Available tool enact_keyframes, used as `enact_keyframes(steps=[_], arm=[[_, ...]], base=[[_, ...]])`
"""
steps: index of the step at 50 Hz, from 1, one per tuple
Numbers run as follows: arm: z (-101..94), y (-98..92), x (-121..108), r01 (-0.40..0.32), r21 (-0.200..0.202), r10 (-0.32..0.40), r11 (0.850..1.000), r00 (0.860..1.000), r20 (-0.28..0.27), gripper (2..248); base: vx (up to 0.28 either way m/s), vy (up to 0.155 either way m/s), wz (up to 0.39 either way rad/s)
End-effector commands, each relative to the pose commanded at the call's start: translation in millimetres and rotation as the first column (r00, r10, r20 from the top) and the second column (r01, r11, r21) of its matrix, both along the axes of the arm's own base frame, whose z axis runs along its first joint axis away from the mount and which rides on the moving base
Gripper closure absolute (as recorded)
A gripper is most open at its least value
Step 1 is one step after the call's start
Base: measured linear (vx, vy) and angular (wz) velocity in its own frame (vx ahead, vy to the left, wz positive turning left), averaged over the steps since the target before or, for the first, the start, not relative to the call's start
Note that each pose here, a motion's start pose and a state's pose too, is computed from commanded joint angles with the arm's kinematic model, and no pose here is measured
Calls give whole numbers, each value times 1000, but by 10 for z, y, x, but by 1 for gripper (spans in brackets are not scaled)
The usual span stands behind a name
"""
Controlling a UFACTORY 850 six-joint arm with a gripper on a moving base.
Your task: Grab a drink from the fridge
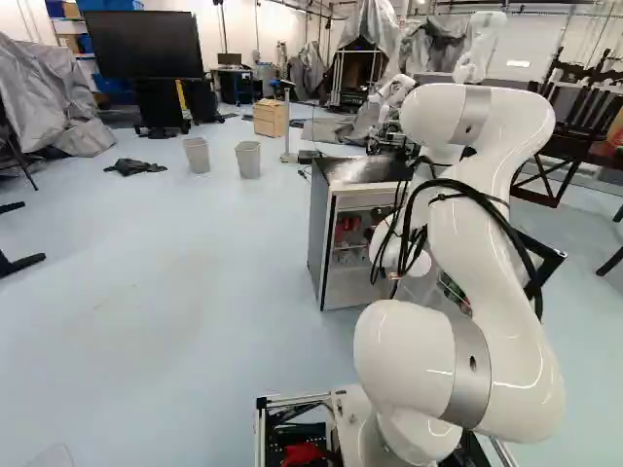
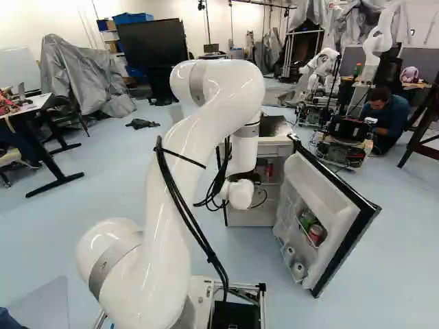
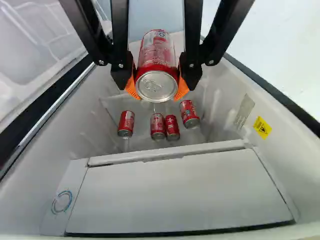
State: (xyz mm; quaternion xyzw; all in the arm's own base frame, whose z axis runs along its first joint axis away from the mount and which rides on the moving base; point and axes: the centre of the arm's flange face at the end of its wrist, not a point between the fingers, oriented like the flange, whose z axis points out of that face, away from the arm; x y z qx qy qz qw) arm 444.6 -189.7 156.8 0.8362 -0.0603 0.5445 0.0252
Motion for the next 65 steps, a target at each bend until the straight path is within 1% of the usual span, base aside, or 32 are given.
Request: enact_keyframes(steps=[17, 25, 65], arm=[[264, 136, -256, -2, 1, 2, 1000, 1000, -3, 150], [374, 174, -330, -2, -2, 2, 1000, 1000, 3, 150], [840, 208, -402, -1, -35, 3, 999, 998, 70, 150]], base=[[0, 0, 0], [0, 0, 0], [0, 0, 0]])
